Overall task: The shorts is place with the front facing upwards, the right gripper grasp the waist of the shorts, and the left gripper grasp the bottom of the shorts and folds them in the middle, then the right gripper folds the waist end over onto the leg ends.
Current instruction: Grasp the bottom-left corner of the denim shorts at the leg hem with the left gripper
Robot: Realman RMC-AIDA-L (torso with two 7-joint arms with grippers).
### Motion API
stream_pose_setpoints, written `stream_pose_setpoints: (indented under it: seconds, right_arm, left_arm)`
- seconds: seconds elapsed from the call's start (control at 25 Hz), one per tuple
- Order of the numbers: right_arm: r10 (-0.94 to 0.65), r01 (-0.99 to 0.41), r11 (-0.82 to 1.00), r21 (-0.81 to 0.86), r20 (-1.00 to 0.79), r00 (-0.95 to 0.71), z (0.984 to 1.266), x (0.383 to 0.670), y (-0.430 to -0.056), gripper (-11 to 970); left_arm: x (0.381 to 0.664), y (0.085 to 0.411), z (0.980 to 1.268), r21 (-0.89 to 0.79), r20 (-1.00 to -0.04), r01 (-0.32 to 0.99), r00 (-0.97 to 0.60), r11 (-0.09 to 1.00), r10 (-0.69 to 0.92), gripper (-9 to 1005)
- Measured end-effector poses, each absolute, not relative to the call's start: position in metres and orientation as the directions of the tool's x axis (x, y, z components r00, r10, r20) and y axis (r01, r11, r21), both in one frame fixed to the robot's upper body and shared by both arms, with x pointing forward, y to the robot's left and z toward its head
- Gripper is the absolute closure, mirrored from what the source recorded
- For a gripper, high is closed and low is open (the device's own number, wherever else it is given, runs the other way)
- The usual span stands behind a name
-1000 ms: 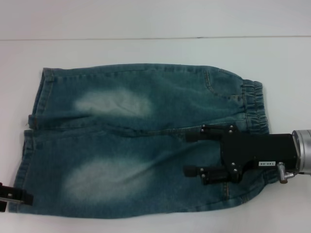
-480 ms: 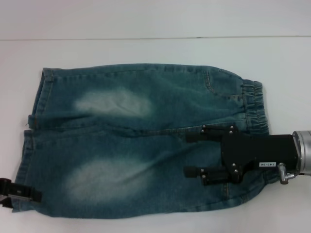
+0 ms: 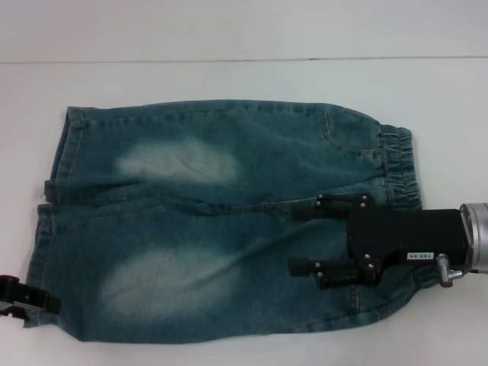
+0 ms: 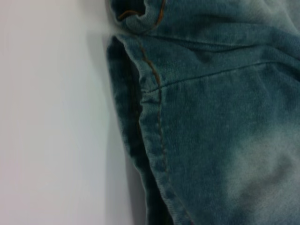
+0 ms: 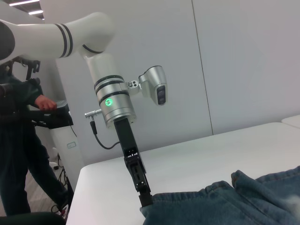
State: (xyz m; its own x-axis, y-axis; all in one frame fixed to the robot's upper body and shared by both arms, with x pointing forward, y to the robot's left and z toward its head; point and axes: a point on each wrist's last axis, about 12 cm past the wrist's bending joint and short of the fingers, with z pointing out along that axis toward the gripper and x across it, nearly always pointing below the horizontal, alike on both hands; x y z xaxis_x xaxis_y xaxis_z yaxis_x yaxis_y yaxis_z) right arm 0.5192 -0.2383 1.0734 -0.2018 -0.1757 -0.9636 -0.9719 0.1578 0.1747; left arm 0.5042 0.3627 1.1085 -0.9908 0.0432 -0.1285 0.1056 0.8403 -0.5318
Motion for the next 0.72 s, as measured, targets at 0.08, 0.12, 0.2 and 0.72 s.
stream_pose_setpoints:
  seconds: [0.08,0.12,0.2,0.72]
  right_arm:
    - [-0.176,-0.972,0.157,0.175,-0.964,-0.201,1.0740,0.5199,-0.2378,106]
    - [-0.175,-0.972,0.157,0.175,-0.964,-0.201,1.0742,0.5202,-0.2377,106]
    - [-0.175,-0.972,0.156,0.174,-0.964,-0.200,1.0746,0.5208,-0.2374,106]
    - [-0.158,-0.970,0.177,0.168,-0.968,-0.196,1.0781,0.5242,-0.2406,107]
  left_arm:
    - [0.5045,0.3627,1.1086,-0.529,-0.133,0.110,-0.990,0.841,0.045,249]
    - [0.5049,0.3631,1.1088,-0.527,-0.137,0.111,-0.990,0.843,0.044,278]
    - [0.5056,0.3638,1.1090,-0.523,-0.143,0.111,-0.989,0.845,0.041,338]
    - [0.5060,0.3637,1.1087,-0.520,-0.147,0.114,-0.988,0.847,0.043,819]
